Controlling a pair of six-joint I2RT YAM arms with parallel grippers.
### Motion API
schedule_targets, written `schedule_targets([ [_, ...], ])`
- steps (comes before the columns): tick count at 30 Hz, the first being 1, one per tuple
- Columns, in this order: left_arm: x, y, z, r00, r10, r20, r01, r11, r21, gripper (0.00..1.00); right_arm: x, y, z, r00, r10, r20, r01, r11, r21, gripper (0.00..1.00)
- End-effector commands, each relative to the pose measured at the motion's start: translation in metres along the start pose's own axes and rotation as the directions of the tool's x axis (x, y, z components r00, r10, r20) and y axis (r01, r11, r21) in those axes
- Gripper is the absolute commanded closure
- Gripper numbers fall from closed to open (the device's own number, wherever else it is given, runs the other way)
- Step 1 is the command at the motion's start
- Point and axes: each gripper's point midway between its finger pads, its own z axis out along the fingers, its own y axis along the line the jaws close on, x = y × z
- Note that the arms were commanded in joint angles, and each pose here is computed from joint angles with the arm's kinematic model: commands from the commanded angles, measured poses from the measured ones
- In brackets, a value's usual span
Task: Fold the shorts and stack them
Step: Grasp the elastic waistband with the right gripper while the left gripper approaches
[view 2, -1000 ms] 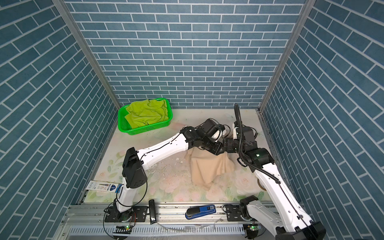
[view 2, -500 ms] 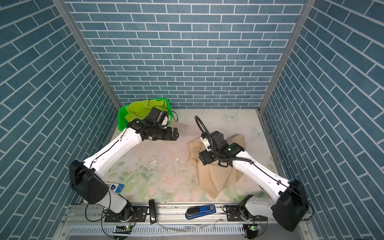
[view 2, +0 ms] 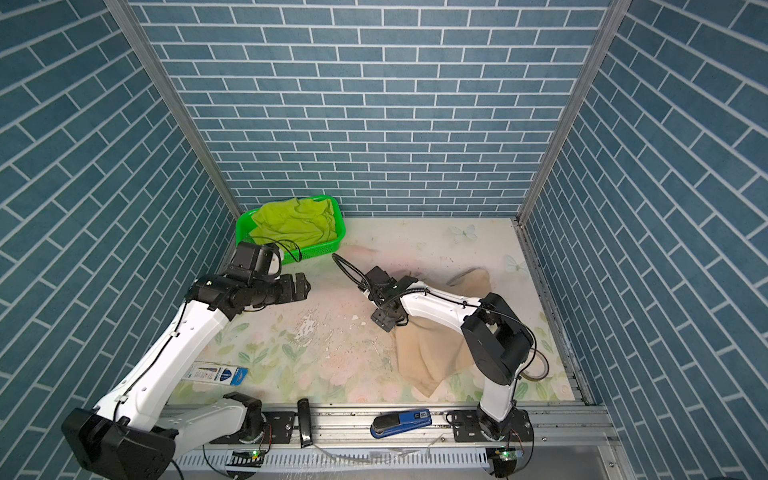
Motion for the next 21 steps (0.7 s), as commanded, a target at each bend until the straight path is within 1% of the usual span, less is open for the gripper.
schedule_targets([
  [1, 0.010, 0.006, 0.003, 1.000, 0.009, -0.027, -0.009, 1.000, -0.006, 0.00, -0.004, -0.018, 0.007, 0.995, -0.098, -0.030, 0.100, 0.989, 0.105, 0.30],
  [3, 0.012, 0.005, 0.005, 1.000, 0.004, -0.031, -0.004, 1.000, 0.003, 0.00, -0.007, -0.022, 0.010, 0.994, -0.105, -0.028, 0.108, 0.986, 0.128, 0.33],
  [7, 0.015, 0.001, 0.012, 0.999, -0.003, -0.048, 0.004, 1.000, 0.029, 0.00, -0.011, -0.018, 0.020, 0.993, -0.114, -0.032, 0.117, 0.987, 0.110, 0.41],
  [8, 0.016, 0.001, 0.013, 0.999, -0.003, -0.053, 0.005, 1.000, 0.030, 0.00, -0.011, -0.017, 0.024, 0.992, -0.119, -0.037, 0.122, 0.986, 0.110, 0.44],
  [9, 0.017, 0.001, 0.014, 0.998, -0.003, -0.056, 0.005, 1.000, 0.031, 0.00, -0.011, -0.018, 0.026, 0.992, -0.122, -0.040, 0.126, 0.985, 0.115, 0.48],
  [12, 0.020, -0.003, 0.018, 0.998, -0.014, -0.066, 0.018, 0.998, 0.058, 0.00, -0.020, -0.022, 0.023, 0.994, -0.111, -0.020, 0.113, 0.986, 0.122, 0.76],
  [14, 0.024, -0.008, 0.026, 0.997, -0.031, -0.075, 0.038, 0.995, 0.095, 0.00, -0.032, -0.025, 0.010, 0.997, -0.070, 0.031, 0.066, 0.993, 0.099, 0.96],
  [15, 0.027, -0.009, 0.031, 0.996, -0.037, -0.083, 0.046, 0.993, 0.107, 0.00, -0.038, -0.029, 0.002, 0.997, -0.040, 0.059, 0.035, 0.996, 0.088, 1.00],
  [18, 0.032, -0.020, 0.049, 0.994, -0.062, -0.090, 0.077, 0.981, 0.176, 0.00, -0.052, -0.044, -0.030, 0.984, 0.088, 0.156, -0.090, 0.996, 0.006, 1.00],
  [21, 0.032, -0.044, 0.067, 0.996, -0.050, -0.071, 0.067, 0.960, 0.271, 0.00, -0.055, -0.048, -0.056, 0.954, 0.204, 0.220, -0.170, 0.972, -0.162, 1.00],
])
